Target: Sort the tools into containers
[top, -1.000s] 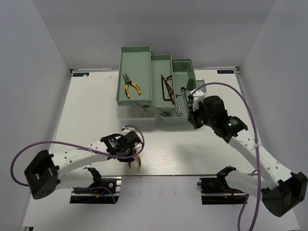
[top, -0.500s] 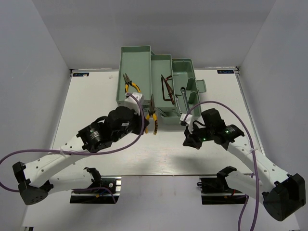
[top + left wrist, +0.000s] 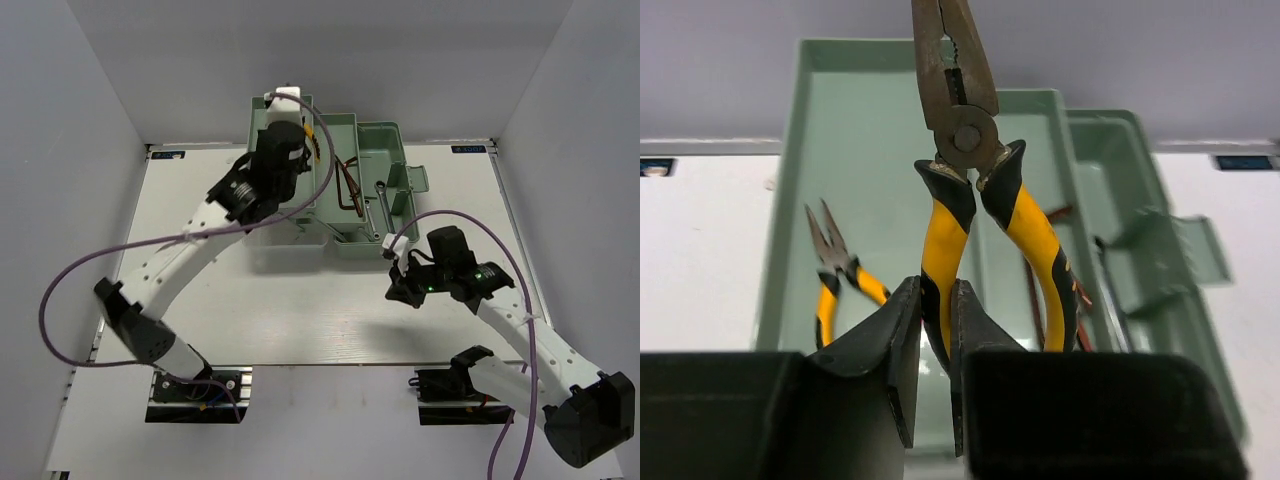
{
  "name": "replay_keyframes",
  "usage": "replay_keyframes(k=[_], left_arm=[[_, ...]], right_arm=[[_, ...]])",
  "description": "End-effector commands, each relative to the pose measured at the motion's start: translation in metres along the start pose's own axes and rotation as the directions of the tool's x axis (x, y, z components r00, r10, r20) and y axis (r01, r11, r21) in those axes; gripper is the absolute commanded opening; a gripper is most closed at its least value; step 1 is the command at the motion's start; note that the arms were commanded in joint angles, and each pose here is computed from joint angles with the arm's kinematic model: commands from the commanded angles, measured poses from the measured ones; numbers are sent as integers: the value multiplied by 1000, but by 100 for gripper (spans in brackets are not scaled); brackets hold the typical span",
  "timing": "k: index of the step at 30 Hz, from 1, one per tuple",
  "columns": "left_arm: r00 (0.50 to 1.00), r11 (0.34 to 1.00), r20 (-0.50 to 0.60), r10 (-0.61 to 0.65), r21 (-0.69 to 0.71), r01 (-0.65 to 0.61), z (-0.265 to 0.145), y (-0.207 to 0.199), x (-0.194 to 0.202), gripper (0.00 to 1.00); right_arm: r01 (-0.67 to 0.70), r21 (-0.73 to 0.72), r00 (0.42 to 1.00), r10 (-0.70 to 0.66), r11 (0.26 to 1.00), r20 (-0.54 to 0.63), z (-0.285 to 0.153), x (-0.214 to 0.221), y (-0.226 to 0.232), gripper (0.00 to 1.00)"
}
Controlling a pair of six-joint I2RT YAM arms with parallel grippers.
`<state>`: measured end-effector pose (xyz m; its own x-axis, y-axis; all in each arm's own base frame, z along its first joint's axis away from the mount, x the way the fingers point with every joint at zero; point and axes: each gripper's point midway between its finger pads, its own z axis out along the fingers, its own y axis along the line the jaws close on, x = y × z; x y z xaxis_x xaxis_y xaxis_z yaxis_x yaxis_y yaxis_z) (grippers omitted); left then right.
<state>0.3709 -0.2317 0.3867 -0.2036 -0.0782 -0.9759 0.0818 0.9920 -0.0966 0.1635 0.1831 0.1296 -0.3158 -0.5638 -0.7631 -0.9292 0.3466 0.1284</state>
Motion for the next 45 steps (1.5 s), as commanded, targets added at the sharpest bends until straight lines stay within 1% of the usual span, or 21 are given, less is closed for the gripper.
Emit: replay_keyframes(k=[1, 4, 5, 9, 10, 11, 12, 15, 18, 22, 24, 26, 27, 29, 31, 34, 35, 36, 39, 41, 45], left_arm=[[998, 991, -23, 67, -110, -69, 30, 22, -7, 0], [983, 978, -134, 123, -154, -144, 60, 29, 18, 0], [981, 974, -152, 118, -176, -144, 67, 36, 22, 0], [973, 970, -203, 112, -192, -152, 77, 51, 40, 6], [976, 975, -191, 103, -177, -138, 75, 48, 36, 10], [975, 974, -201, 94, -182, -131, 78, 52, 40, 26], [973, 973, -212, 93, -186, -134, 79, 57, 41, 35], [974, 979, -212, 84, -163, -120, 78, 57, 39, 67], [981, 990, -182, 63, -116, -85, 65, 52, 22, 78], [991, 998, -120, 64, 12, -63, 28, 41, 0, 81], [996, 994, -74, 54, 98, -47, -6, 45, -6, 73], [989, 968, -111, 95, 242, -65, -29, 38, 34, 13], [999, 958, -4, 37, 284, -34, -63, 47, 9, 0], [999, 955, -41, 31, 296, -17, -83, 61, 49, 0], [997, 976, -59, -45, 209, 57, -114, 97, 76, 0], [977, 987, -147, -156, 11, 159, -137, 143, 127, 38], [971, 983, -157, -182, -18, 181, -143, 151, 137, 62], [964, 977, -160, -214, -26, 213, -152, 156, 143, 68], [902, 944, -282, -325, -156, 292, -161, 167, 193, 81], [842, 915, -366, -397, -234, 329, -161, 165, 231, 82], [796, 895, -423, -433, -309, 323, -157, 163, 252, 84]], right_arm=[[21, 37, 999, -23, 999, 46, -4, -9, -8, 0], [-8, 73, 999, 5, 997, 47, -6, -8, -15, 4], [-13, 74, 999, 9, 997, 45, -6, -8, -16, 17], [-22, 70, 998, 18, 997, 58, -9, -10, -15, 31], [-26, 67, 998, 22, 997, 58, -9, -10, -15, 35], [-27, 65, 998, 23, 998, 58, -9, -10, -15, 38], [-30, 58, 998, 27, 998, 59, -8, -10, -14, 50], [-24, 31, 998, 22, 999, 58, -7, -11, -11, 57], [25, -47, 997, -22, 999, 68, -3, -14, 0, 57], [251, -148, 956, -222, 956, 190, 5, -32, 11, 50], [307, -195, 936, -259, 932, 237, 14, -43, 17, 43], [434, -223, 885, -366, 873, 288, 21, -63, 19, 38], [456, -220, 874, -389, 862, 290, 24, -69, 18, 38], [590, -206, 790, -507, 780, 344, 27, -101, 27, 36], [615, -165, 777, -556, 771, 294, 41, -122, 10, 36], [641, -128, 764, -616, 756, 192, 76, -139, -12, 36], [652, -125, 757, -636, 748, 148, 80, -139, -12, 36], [683, -86, 729, -672, 725, 128, 80, -154, -21, 38], [720, -100, 694, -716, 687, 73, 105, -169, -19, 40], [734, -115, 676, -736, 669, 39, 126, -172, -14, 41], [785, -97, 615, -789, 612, -1, 157, -193, -10, 44]])
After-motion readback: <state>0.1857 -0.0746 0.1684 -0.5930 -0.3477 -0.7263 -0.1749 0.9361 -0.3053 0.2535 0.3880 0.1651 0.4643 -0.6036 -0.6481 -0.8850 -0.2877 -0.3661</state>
